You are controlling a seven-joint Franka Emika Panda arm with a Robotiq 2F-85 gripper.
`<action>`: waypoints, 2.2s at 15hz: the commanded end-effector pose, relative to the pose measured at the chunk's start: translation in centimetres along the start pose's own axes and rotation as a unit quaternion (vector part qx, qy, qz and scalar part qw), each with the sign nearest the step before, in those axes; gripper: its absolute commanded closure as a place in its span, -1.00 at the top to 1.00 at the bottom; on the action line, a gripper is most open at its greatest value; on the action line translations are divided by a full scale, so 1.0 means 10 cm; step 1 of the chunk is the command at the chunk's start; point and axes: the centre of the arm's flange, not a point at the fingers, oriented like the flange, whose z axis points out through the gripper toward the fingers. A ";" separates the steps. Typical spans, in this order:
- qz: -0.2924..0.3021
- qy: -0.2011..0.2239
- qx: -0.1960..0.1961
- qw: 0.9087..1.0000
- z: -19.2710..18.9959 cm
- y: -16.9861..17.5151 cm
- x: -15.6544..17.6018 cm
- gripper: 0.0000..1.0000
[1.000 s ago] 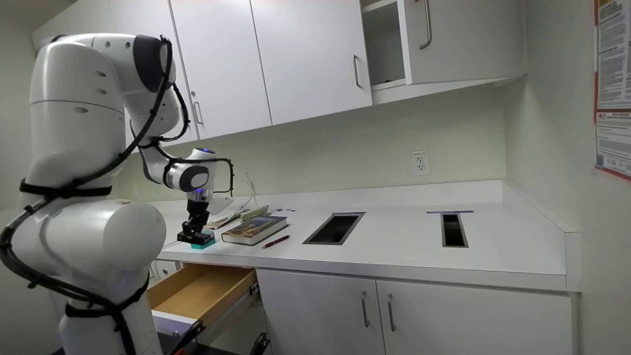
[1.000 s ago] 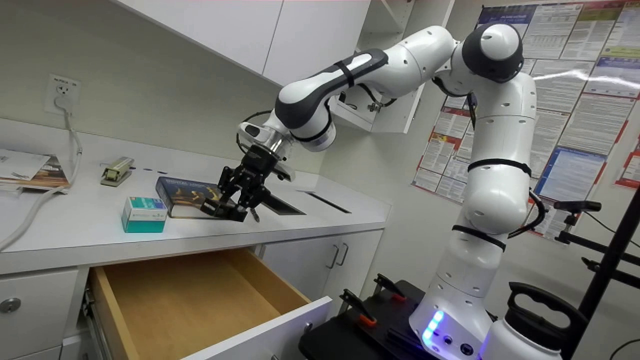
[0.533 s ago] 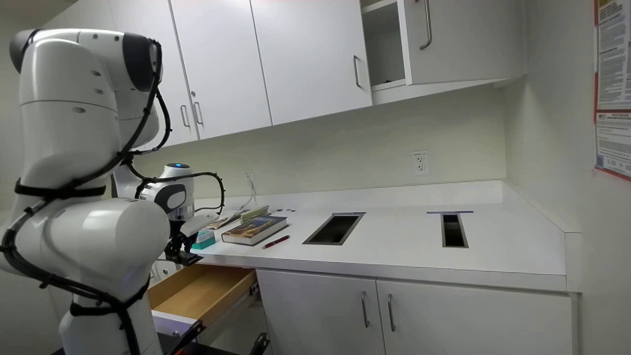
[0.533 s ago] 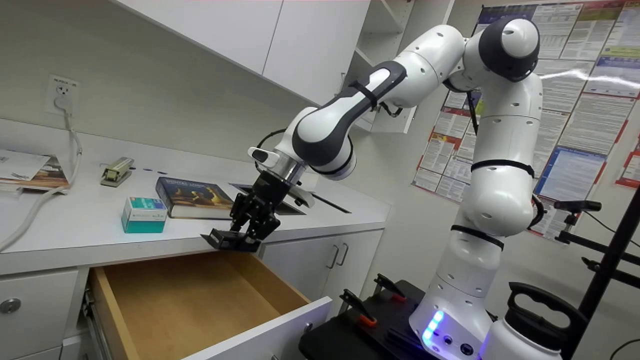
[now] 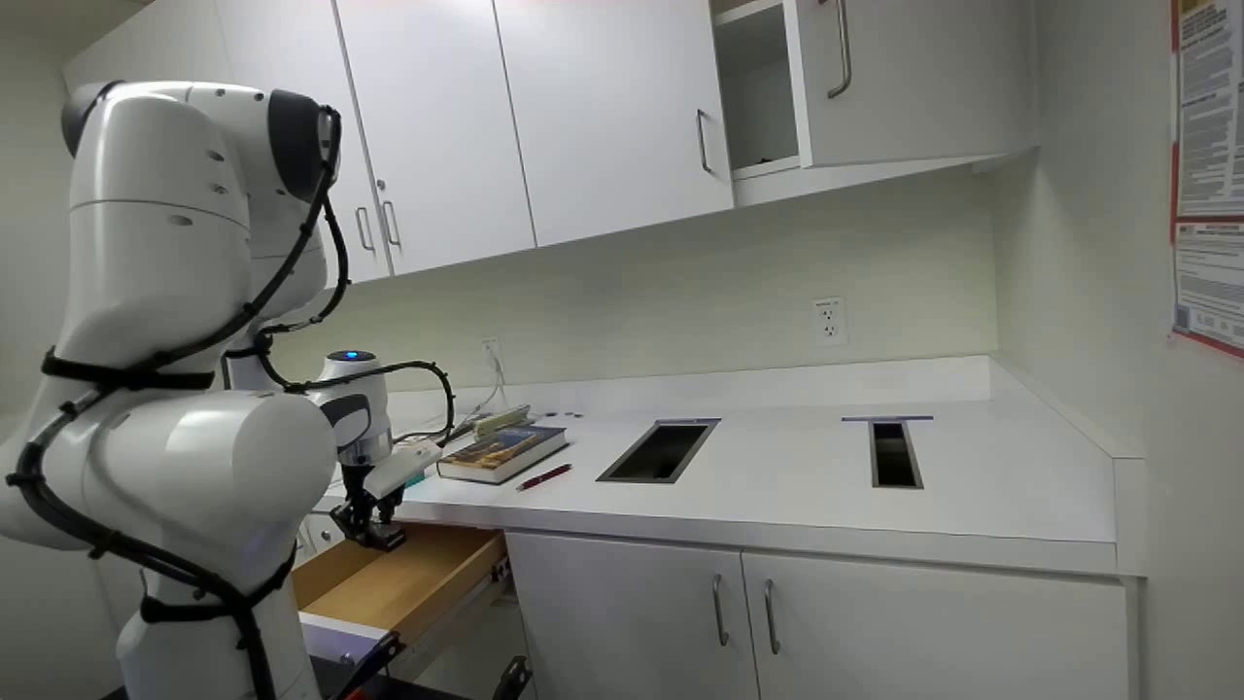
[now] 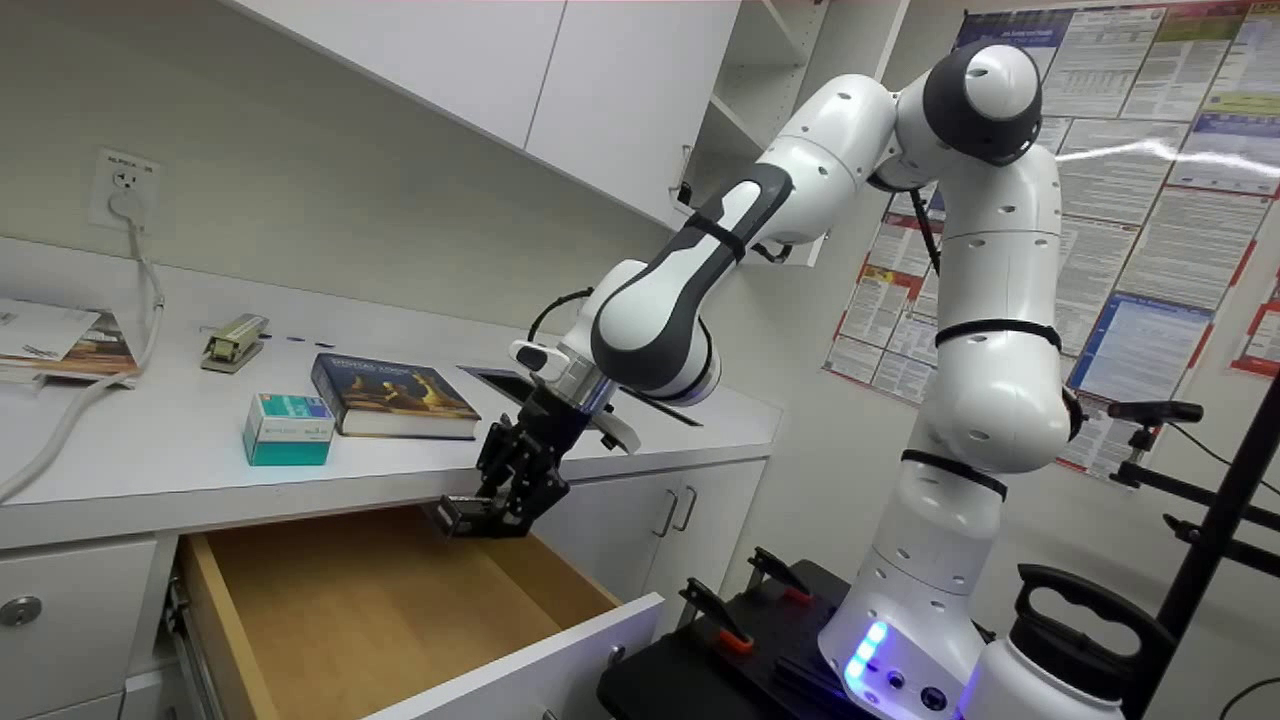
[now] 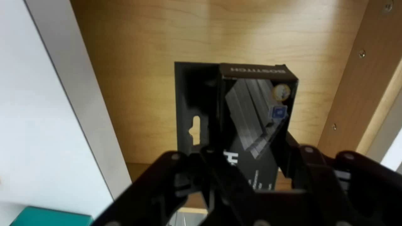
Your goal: Pick up the black object and put it in the open drawer
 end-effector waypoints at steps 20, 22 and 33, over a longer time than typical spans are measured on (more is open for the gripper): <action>-0.034 0.017 0.023 0.999 1.25 0.21 0.15 -0.61; -0.041 0.019 0.039 0.998 1.21 0.15 0.23 0.40; -0.040 -0.043 -0.001 0.998 0.09 -0.04 0.38 1.00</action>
